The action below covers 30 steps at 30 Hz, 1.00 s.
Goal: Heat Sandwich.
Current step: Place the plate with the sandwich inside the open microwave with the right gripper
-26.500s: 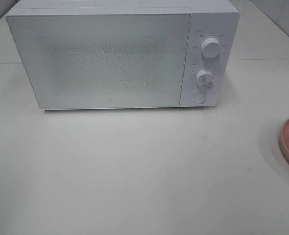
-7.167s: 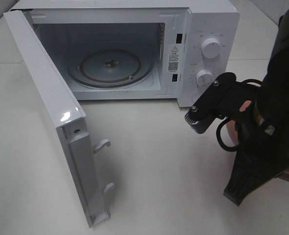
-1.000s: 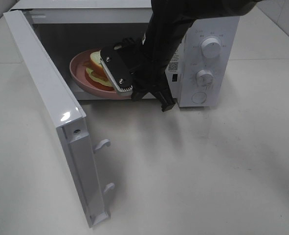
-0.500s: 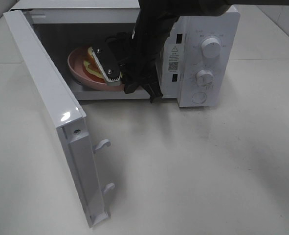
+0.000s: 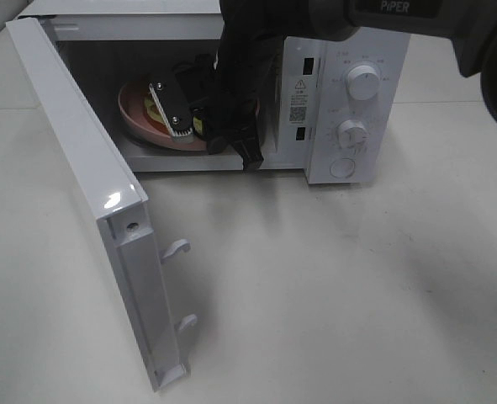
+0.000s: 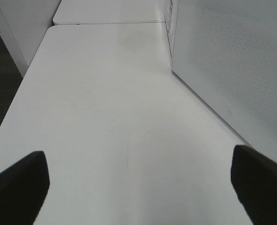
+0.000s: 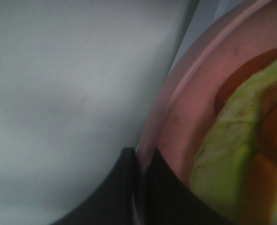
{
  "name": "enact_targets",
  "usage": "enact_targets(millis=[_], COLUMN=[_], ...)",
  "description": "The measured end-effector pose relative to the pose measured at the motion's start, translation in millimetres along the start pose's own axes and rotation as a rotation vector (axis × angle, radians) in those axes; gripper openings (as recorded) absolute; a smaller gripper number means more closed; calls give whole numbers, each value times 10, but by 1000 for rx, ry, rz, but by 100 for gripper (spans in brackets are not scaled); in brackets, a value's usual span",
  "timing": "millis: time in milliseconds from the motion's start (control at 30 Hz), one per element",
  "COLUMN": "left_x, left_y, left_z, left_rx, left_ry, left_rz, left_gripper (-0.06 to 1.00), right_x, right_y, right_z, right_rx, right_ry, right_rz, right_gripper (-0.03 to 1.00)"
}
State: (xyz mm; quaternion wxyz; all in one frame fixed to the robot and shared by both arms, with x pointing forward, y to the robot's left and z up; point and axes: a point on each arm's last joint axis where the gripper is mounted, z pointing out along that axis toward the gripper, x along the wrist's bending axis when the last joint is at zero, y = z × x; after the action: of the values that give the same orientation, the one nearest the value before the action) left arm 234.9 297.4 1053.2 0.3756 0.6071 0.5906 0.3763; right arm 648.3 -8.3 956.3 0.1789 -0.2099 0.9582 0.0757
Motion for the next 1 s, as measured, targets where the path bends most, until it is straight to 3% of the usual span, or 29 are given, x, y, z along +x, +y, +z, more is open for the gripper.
enact_targets(millis=[633, 800, 900, 933, 1000], left_x=[0, 0, 0, 0, 0], left_y=[0, 0, 0, 0, 0], left_z=[0, 0, 0, 0, 0], left_rx=[0, 0, 0, 0, 0], left_ry=[0, 0, 0, 0, 0], left_rz=[0, 0, 0, 0, 0], left_gripper=[99, 99, 99, 99, 99], right_x=[-122, -144, -148, -148, -149], right_y=[-19, -18, -17, -17, -23], right_z=[267, 264, 264, 264, 264], right_rx=[5, 4, 3, 3, 2], right_ry=[-32, -53, -57, -57, -58], right_rz=[103, 123, 131, 131, 162], right_gripper=[5, 12, 28, 28, 47])
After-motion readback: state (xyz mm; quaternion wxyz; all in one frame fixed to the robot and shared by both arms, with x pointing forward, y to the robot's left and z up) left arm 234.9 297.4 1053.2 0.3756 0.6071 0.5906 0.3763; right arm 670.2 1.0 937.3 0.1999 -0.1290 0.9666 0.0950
